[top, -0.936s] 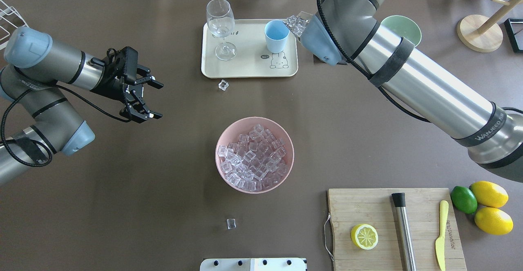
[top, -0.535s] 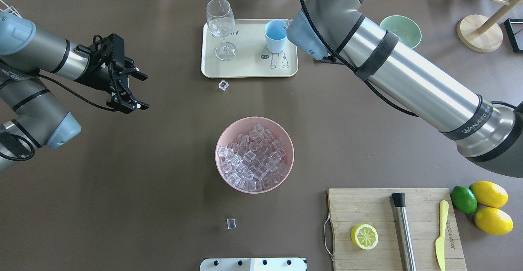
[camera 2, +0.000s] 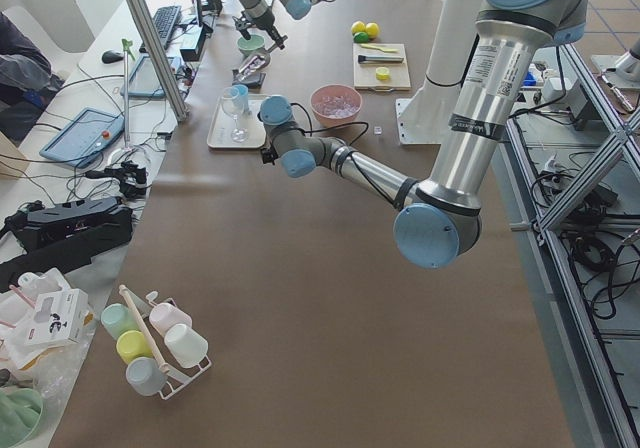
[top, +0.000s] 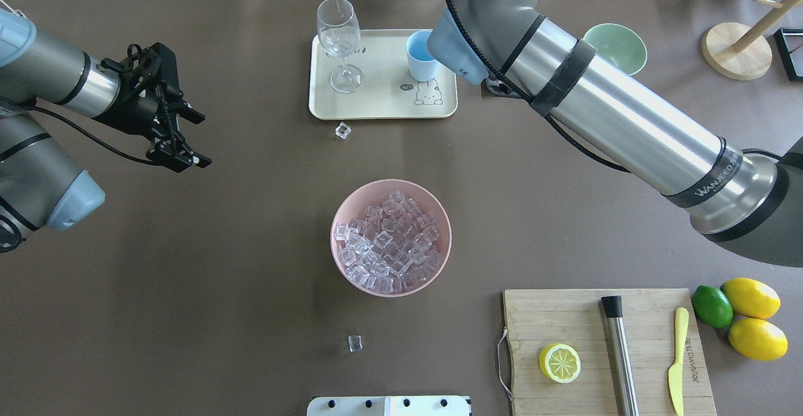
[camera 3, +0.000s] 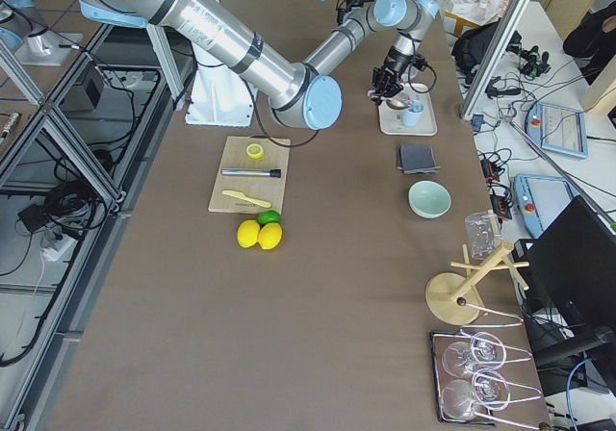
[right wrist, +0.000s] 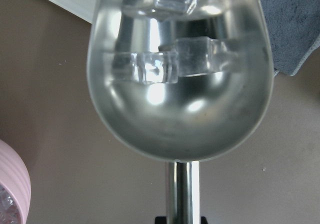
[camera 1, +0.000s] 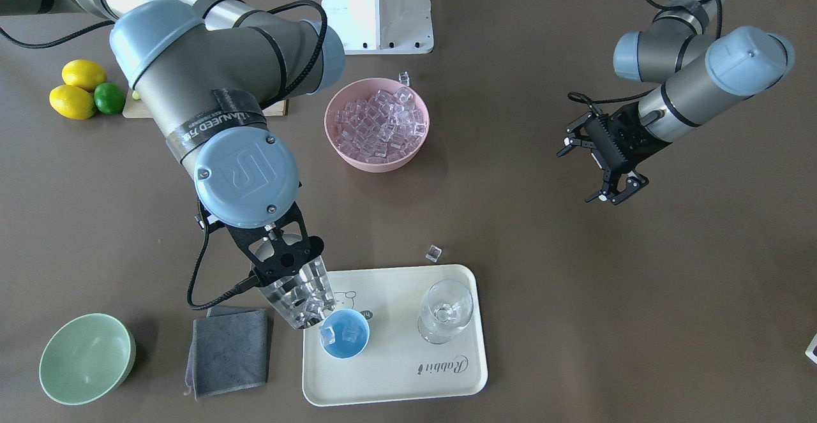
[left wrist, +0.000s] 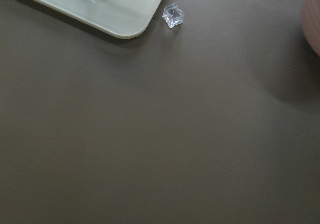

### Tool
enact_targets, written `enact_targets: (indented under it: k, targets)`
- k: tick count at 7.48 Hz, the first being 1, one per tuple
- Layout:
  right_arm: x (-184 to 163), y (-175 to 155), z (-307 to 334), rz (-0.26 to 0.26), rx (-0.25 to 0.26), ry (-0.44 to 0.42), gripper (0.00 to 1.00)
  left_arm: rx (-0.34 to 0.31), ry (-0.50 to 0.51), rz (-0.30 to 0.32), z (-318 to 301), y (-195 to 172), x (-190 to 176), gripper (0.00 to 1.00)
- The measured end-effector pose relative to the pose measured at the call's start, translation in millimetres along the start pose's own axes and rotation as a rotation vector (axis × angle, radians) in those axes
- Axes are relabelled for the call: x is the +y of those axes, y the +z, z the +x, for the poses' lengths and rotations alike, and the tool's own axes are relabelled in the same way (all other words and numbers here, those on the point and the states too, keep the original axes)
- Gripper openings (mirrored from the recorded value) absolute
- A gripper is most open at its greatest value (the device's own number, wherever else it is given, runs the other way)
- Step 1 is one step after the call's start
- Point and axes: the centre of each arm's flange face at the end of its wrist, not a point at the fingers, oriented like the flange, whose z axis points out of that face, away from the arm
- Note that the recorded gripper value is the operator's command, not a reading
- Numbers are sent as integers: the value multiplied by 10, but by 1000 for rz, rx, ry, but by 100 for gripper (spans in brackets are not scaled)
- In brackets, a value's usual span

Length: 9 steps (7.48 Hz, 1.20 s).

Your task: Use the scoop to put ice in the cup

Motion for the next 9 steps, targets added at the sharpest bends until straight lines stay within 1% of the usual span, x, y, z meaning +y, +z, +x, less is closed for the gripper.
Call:
enact_targets:
  k: [1,2,3,5,6,7,8,9]
  targets:
    - [-50,-29,-39,-6,2,0,0,-27,-33,-36,-33,-5,42,98]
    - [-92,-55,-72,-12,4,1,0,-48,-58,-59,-82,-17,91,98]
    - [-117,-64,-101,-16,9,-1,0,-78,-96,-88,-182,-59,220,98]
    - [-137,-65,-117,-21,15,-9,0,-179,-197,-127,-554,-396,588,98]
    - [-153,-62,-119,-28,17,-11,0,-220,-265,-147,-739,-605,861,98]
    - [-175,-83,-133,-47,19,-14,0,-252,-322,-157,-884,-794,1117,98]
    - [-173,-142,-160,-73,29,-27,0,-264,-391,-170,-977,-956,1518,98]
    - [-151,-212,-191,-97,41,-43,0,-264,-471,-179,-1037,-1133,1952,98]
